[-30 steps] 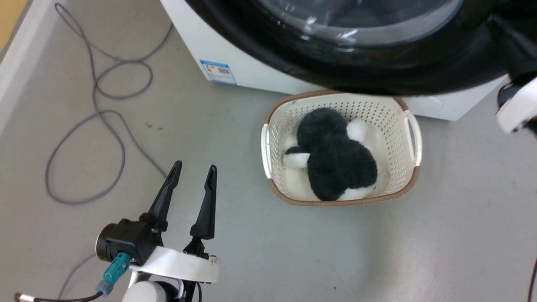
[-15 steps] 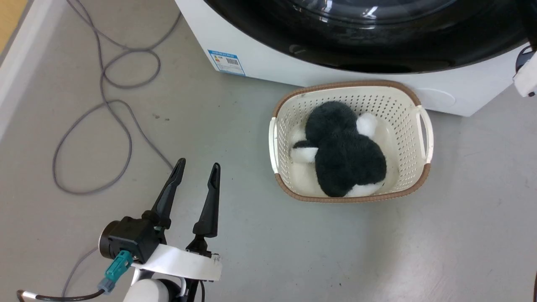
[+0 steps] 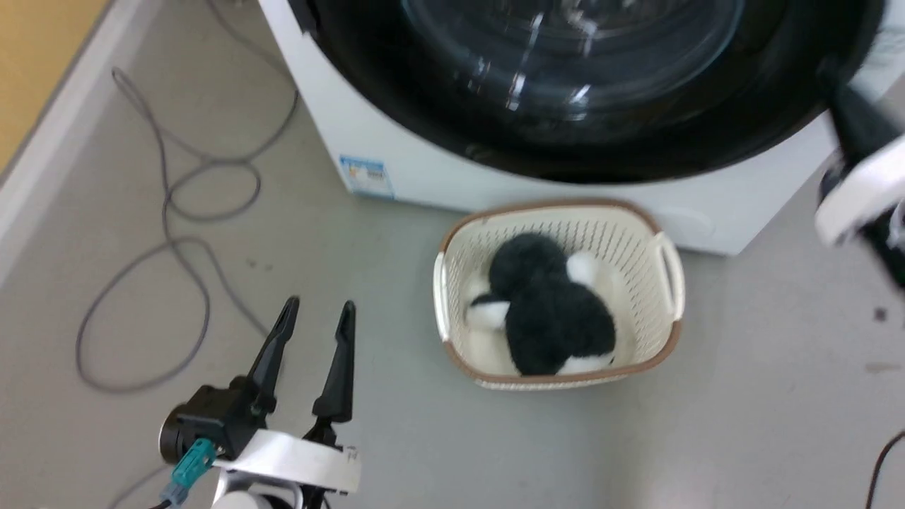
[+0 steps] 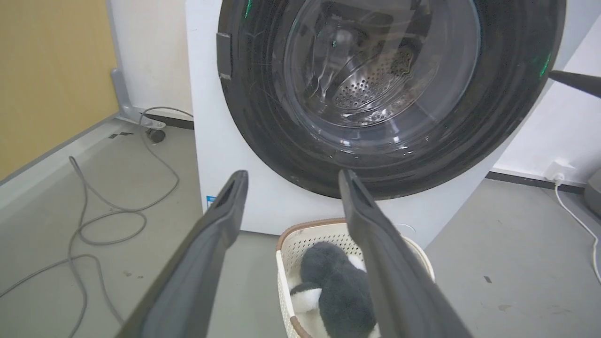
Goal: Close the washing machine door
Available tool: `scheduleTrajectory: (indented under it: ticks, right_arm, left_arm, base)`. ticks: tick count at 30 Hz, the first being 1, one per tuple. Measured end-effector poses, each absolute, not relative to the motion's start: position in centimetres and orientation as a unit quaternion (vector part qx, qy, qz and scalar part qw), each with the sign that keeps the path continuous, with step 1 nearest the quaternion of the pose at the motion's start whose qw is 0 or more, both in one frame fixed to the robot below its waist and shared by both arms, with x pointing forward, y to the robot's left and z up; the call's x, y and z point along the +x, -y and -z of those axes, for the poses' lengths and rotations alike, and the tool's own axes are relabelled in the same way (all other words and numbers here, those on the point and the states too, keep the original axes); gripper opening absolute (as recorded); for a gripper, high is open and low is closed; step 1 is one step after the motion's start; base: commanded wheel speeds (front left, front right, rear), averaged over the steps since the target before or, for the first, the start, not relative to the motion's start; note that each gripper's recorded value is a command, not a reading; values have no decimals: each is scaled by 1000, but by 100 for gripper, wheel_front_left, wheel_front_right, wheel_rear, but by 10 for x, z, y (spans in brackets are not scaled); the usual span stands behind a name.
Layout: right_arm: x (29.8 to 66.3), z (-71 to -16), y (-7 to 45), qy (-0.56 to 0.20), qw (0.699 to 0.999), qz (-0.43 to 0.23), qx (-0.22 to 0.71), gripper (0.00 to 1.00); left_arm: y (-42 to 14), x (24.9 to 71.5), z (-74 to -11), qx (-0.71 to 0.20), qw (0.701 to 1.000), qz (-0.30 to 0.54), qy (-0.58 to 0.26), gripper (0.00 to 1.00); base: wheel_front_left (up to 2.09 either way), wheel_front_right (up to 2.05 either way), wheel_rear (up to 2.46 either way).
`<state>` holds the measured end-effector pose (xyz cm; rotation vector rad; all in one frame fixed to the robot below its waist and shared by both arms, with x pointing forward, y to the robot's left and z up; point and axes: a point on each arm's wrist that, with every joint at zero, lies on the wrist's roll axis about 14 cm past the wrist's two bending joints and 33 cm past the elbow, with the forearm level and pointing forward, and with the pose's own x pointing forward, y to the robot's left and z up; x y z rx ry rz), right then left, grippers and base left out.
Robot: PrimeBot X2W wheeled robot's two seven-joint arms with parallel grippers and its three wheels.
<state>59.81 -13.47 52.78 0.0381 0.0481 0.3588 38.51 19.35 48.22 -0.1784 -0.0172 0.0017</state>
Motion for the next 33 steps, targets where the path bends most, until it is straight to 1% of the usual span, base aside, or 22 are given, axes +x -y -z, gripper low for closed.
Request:
scheduleTrajectory:
  ticks: [7,15,19,26,27,28,33]
  right_arm:
    - [538,-537,144,10,984,-175,39,0]
    - [470,-548,175,59,989,-121,65,0]
    - [435,-551,184,82,991,-92,57,0]
    - [386,-541,182,81,993,-56,60,0]
    - [381,-538,181,77,994,-55,54,21]
    - [376,-536,182,75,995,-52,49,100]
    - [362,-531,181,70,996,-41,40,100]
  left_arm:
    - [-197,370,-492,-100,995,-13,22,100]
    - [-190,363,-505,-103,994,-8,42,100]
    - [-186,357,-509,-104,993,-2,48,100]
    - [-183,349,-512,-98,994,3,52,100]
    - [-183,348,-512,-96,994,4,52,100]
    - [-183,346,-512,-94,994,4,52,100]
    - [-181,341,-508,-80,996,5,45,100]
  base:
    - [0,0,0]
    - [0,0,0]
    - [0,0,0]
    - [0,0,0]
    - [0,0,0]
    - [0,0,0]
    - [0,0,0]
